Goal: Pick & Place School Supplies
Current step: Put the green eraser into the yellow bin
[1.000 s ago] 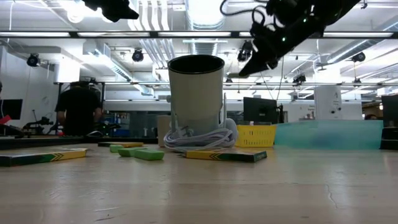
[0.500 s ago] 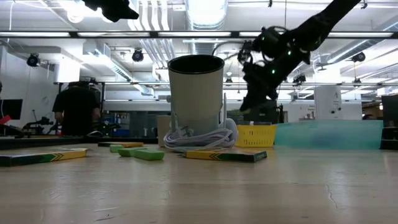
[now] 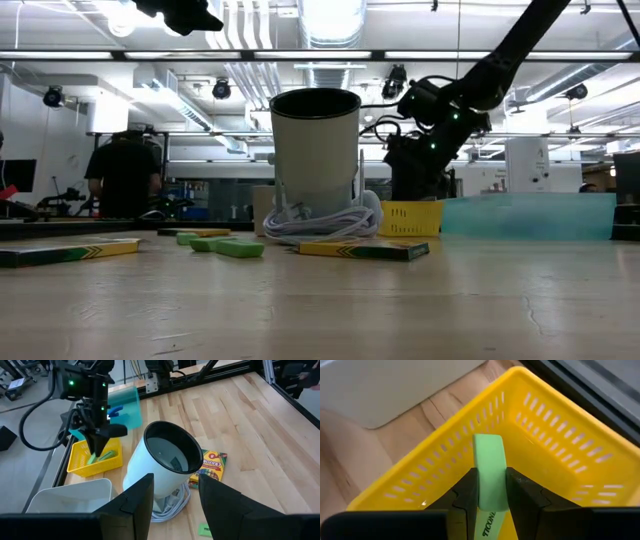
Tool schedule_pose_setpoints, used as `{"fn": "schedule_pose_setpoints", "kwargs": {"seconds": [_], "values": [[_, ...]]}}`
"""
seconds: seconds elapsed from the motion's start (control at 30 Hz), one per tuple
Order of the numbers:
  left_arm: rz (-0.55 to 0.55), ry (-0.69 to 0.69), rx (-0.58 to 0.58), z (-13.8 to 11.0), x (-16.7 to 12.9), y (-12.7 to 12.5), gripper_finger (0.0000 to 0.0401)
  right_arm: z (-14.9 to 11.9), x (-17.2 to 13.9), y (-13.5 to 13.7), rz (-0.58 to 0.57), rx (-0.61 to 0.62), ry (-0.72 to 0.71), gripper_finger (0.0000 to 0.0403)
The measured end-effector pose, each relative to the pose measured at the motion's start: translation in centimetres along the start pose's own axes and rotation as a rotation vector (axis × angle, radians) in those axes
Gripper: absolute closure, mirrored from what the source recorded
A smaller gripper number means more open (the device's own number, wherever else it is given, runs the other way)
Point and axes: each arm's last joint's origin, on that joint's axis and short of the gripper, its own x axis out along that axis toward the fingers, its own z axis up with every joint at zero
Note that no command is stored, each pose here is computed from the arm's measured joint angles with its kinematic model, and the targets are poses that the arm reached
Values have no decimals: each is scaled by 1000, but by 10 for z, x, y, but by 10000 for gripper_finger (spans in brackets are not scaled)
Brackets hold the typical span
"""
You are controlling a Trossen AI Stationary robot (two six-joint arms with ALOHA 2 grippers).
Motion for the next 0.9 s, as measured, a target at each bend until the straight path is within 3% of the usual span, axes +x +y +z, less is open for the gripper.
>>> {"fn": "schedule_pose_setpoints", "kwargs": {"seconds": [0.9], "values": [[-1, 0, 0, 0, 0, 0, 240, -4, 3, -4, -11, 53, 23, 278]]}}
